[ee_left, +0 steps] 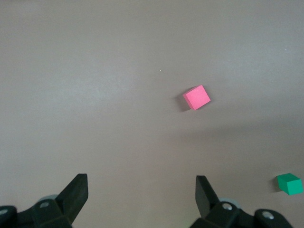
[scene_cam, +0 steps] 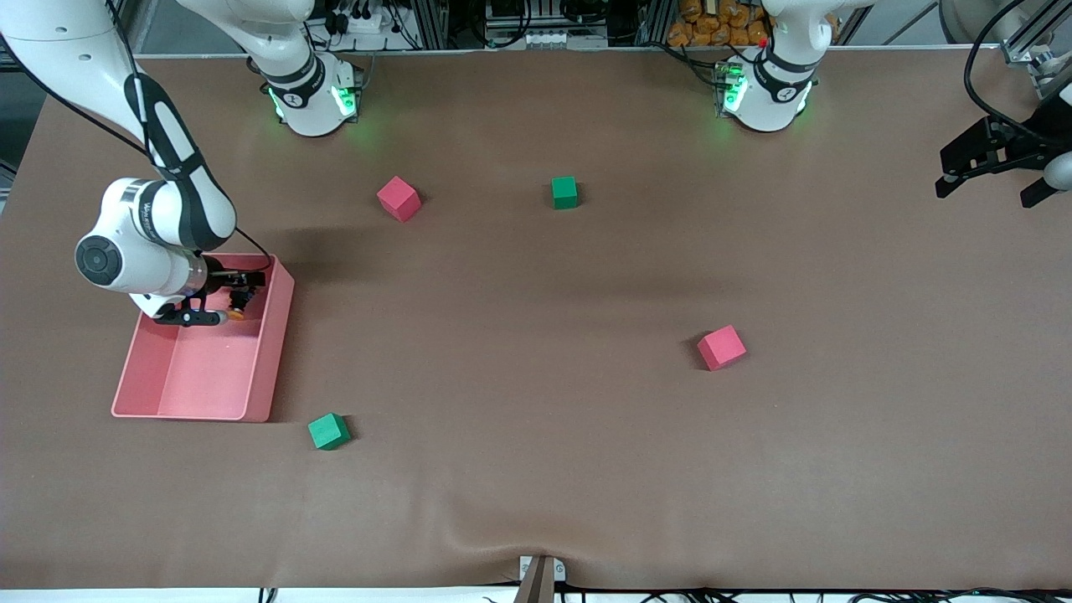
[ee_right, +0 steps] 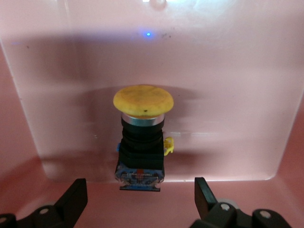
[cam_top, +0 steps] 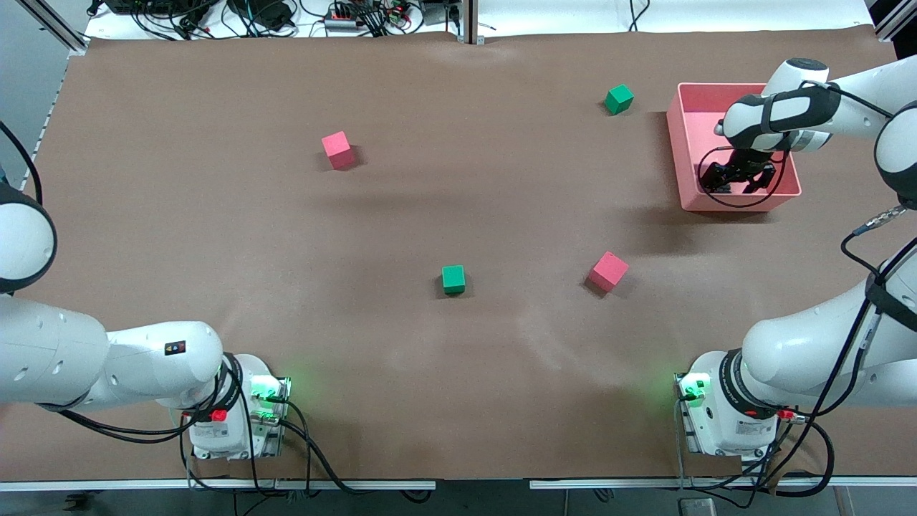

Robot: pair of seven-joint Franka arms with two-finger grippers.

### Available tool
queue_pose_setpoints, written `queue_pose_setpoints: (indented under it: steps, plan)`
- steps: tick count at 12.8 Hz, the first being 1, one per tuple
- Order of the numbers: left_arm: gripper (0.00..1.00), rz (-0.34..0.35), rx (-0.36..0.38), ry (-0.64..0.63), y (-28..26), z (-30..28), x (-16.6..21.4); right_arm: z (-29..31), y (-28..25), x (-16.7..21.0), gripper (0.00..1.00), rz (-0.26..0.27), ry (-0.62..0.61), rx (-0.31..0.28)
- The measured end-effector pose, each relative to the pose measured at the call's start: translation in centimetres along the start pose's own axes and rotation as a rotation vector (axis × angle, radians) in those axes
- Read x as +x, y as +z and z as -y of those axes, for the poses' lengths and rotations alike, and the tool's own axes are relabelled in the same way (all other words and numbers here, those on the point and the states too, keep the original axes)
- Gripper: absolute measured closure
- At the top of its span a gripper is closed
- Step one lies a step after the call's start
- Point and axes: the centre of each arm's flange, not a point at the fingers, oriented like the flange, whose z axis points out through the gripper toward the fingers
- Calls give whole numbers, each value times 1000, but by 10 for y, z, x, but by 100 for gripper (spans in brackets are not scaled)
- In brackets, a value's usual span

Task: Place and upright button with both arms
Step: 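Lower the open right gripper around the button's black body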

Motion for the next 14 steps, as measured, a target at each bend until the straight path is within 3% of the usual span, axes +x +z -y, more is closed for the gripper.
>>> queue_pose_setpoints:
  steps: [6, 14]
  plan:
    - [0, 0, 0, 0, 0, 0, 0, 0, 16, 0, 0, 29, -19, 4]
    - [0, 4, -1, 0, 2, 0, 0, -1, 21, 3, 0, 27, -19, 3]
